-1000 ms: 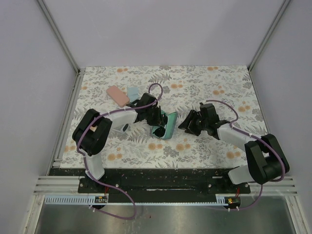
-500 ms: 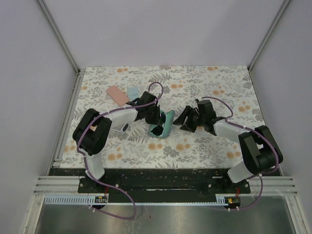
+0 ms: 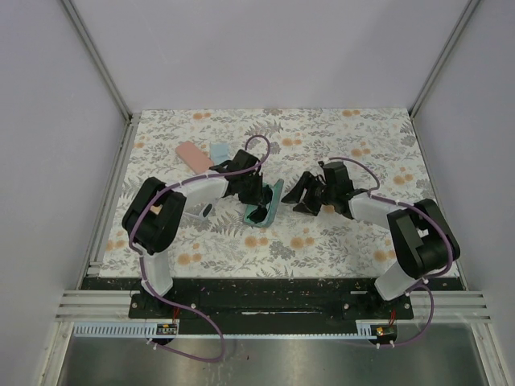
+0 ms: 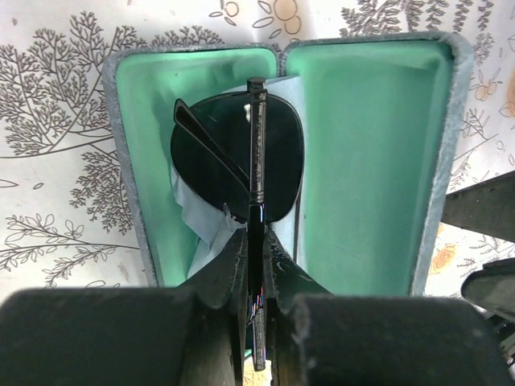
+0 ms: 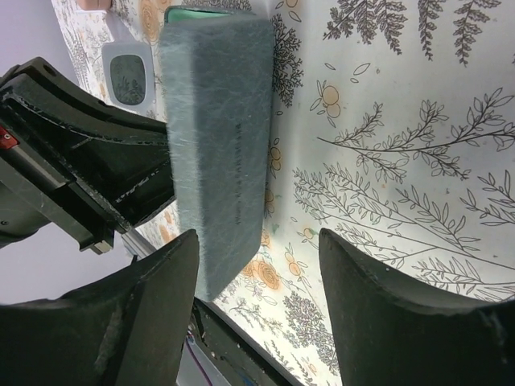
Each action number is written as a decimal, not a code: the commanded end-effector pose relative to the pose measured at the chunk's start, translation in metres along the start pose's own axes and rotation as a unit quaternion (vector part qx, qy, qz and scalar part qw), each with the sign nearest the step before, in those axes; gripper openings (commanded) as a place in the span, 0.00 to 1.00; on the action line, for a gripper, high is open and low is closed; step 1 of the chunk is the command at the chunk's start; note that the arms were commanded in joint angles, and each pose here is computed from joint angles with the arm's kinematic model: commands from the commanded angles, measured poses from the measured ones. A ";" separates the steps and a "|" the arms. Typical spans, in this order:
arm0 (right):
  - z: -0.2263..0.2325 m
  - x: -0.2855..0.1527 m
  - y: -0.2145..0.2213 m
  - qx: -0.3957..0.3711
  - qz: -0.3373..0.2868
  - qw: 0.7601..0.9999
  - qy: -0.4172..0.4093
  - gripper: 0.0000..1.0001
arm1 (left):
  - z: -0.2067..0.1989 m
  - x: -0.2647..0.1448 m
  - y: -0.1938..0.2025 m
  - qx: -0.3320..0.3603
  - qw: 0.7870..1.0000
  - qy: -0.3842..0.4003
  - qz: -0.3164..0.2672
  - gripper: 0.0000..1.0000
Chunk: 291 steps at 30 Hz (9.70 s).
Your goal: Organize the sunglasses
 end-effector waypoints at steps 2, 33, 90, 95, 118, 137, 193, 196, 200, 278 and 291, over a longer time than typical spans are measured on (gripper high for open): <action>0.025 0.005 -0.013 -0.011 -0.004 0.999 -0.041 0.69 | 0.035 0.015 0.001 0.003 0.998 -0.063 0.000 0.00; 0.028 0.041 0.016 0.038 -0.006 0.957 -0.288 0.91 | 0.040 0.016 0.000 -0.019 1.000 -0.015 0.003 0.00; 0.020 0.050 0.013 0.034 0.003 0.975 -0.220 0.61 | 0.002 -0.027 -0.031 -0.012 0.998 0.058 -0.034 0.50; 0.018 0.048 0.013 0.034 0.010 0.978 -0.206 0.61 | 0.000 -0.051 -0.038 -0.026 0.994 0.088 -0.051 0.52; 0.003 0.050 0.002 -0.013 0.054 0.998 -0.035 0.60 | 0.042 -0.036 0.002 -0.130 0.975 0.161 -0.077 0.08; 0.010 0.045 -0.014 -0.096 0.094 0.982 0.132 0.65 | 0.056 -0.037 -0.004 -0.146 0.970 0.172 -0.088 0.04; -0.002 0.037 -0.017 0.008 0.064 0.960 -0.273 0.79 | 0.054 0.004 -0.025 -0.143 0.977 0.149 -0.052 0.04; -0.004 0.040 -0.015 0.010 0.068 0.960 -0.271 0.77 | 0.054 0.004 -0.024 -0.143 0.977 0.148 -0.052 0.03; -0.003 0.042 -0.015 0.013 0.071 0.959 -0.275 0.75 | 0.054 0.005 -0.024 -0.143 0.977 0.147 -0.051 0.03; 0.113 0.042 -0.008 -0.292 0.041 0.948 0.119 0.22 | 0.043 -0.099 -0.030 -0.109 0.968 0.134 -0.182 0.26; 0.068 0.108 0.036 -0.257 0.110 0.951 0.133 0.08 | 0.059 -0.112 -0.015 -0.127 0.959 0.105 -0.232 0.21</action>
Point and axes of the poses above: each gripper's point midway between its finger pads, its own x axis out along the fingers, its own z axis along the line the jaws close on, y = z × x, the point moved 4 cm from there along -x, back along the fingers, and after that the axes turned 1 degree about -x, right-handed, at the moved point
